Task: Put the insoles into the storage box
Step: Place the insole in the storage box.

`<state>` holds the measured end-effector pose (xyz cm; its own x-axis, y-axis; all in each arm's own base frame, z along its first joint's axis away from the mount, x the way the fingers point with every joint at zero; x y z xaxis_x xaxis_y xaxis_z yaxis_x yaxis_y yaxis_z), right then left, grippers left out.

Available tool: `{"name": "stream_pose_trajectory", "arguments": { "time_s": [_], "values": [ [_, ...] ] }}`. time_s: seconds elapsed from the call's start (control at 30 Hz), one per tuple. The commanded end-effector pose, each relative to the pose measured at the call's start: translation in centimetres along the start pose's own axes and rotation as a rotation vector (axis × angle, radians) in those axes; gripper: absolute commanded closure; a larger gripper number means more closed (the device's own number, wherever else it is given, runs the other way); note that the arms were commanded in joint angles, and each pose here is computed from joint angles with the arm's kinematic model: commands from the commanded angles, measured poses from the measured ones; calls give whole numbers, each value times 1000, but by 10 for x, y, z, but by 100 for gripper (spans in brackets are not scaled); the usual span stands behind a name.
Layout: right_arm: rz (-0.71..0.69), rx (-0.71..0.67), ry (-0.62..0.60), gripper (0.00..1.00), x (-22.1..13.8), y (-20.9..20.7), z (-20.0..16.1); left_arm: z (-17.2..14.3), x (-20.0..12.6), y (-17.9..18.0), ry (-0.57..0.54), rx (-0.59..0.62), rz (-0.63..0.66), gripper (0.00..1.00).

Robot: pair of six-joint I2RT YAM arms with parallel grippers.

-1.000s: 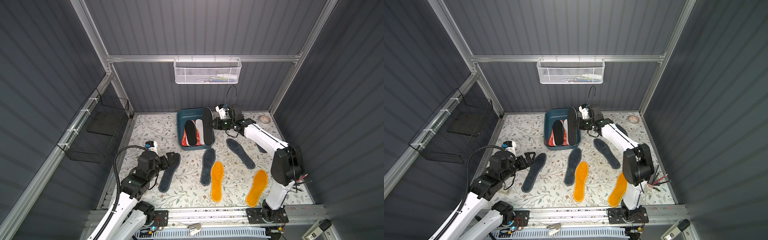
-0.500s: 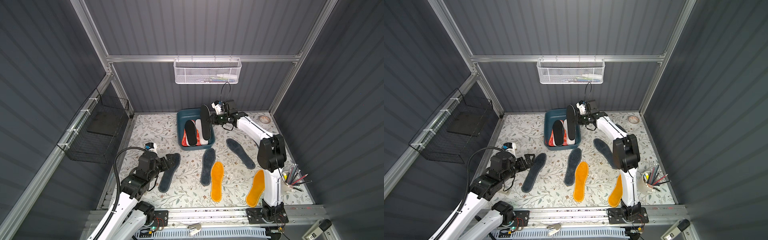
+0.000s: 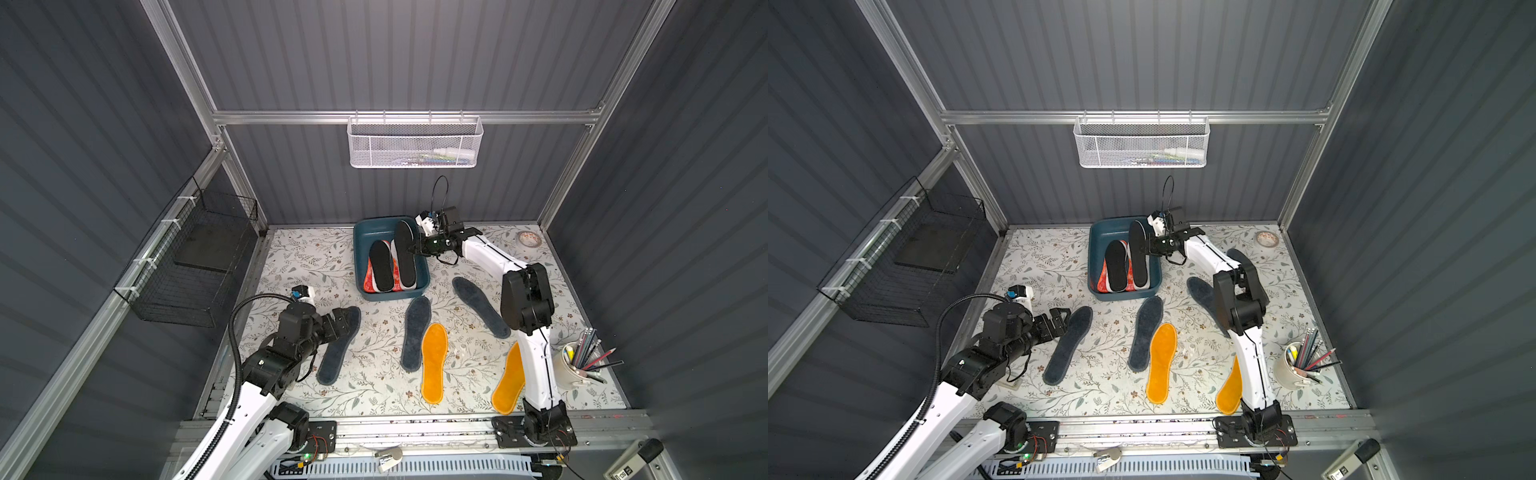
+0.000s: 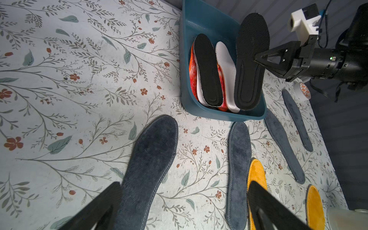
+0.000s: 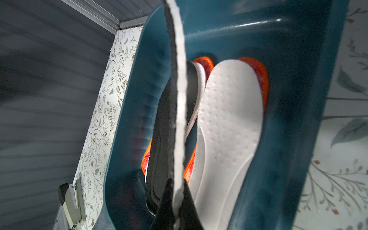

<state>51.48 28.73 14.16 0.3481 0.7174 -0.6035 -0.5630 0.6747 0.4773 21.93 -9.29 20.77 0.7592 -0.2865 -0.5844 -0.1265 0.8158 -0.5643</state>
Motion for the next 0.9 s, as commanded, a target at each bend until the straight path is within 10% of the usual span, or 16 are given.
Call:
{"name": "stream_pose_trajectory", "arguments": {
  "time_s": [0.0, 0.2, 0.53, 0.87],
  "values": [
    [-23, -18, -2, 100, 7, -5, 6, -4, 2, 4, 17, -6, 25, 0],
    [-47, -6, 36, 95, 16, -15, -2, -3, 1, 5, 17, -5, 30, 0],
    [-86, -89, -48, 42, -23, 10, 34, -3, 5, 5, 24, -8, 45, 0],
    [-127, -176, -226, 18, -94, 53, 70, -2, 6, 3, 18, -10, 39, 0]
  ]
}}
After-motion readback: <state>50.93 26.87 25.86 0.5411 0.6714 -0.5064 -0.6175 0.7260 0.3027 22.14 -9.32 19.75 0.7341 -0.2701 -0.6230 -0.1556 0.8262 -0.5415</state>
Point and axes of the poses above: each gripper's point midway between its finger pads, its own x axis out along the fingers, its own y axis along the line the jaws close on, z = x × y, the point moved 3 cm from there along -x, back along the fingers, and after that the axes turned 13 degrees about -x, right-handed, at the moved point
